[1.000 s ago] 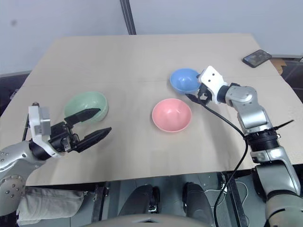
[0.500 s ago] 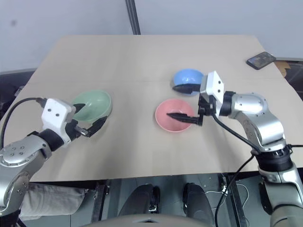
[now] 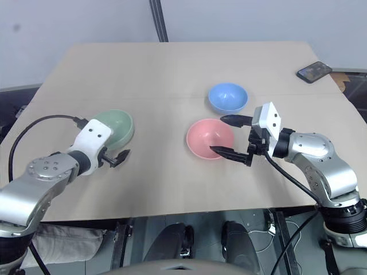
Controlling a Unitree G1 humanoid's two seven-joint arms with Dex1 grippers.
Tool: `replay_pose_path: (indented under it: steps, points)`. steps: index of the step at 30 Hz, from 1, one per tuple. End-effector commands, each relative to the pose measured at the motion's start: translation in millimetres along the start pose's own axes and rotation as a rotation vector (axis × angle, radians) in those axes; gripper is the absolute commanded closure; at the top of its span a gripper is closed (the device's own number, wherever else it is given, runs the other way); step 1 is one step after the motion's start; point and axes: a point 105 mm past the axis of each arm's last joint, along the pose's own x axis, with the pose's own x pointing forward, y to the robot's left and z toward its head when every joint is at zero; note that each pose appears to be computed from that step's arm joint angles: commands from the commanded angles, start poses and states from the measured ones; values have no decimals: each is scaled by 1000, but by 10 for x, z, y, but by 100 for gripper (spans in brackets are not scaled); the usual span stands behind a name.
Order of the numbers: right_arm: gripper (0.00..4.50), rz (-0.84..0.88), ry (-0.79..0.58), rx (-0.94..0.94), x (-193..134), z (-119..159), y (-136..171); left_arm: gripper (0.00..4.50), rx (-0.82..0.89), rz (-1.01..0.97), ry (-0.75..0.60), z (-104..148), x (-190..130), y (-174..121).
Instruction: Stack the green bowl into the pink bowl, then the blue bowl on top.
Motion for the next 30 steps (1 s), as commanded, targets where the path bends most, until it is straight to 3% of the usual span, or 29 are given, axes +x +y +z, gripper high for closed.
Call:
replay_pose_path:
  steps: [1,6,8,10,17,22,26,30]
  points:
    - [14,-37,-36,-51,11,139,-32,0,51,76,-7,69,0,115]
    - [14,-55,-32,-54,35,131,-60,0,66,82,-14,83,40,104]
    - [0,-60,-31,-58,42,132,-70,40,78,80,-20,89,43,84]
    - [0,-66,-28,-63,41,134,-85,102,87,61,-21,89,54,43]
    - [0,-91,-13,-71,24,126,-114,435,107,-15,-40,149,105,-74]
    - [0,-137,0,-73,-17,115,-143,435,179,-112,-142,335,143,-214]
    - [0,-191,12,-75,-94,103,-140,435,238,-319,-400,819,39,-496]
    - [0,-259,18,-83,-182,120,-143,435,357,-517,-567,1184,-66,-743]
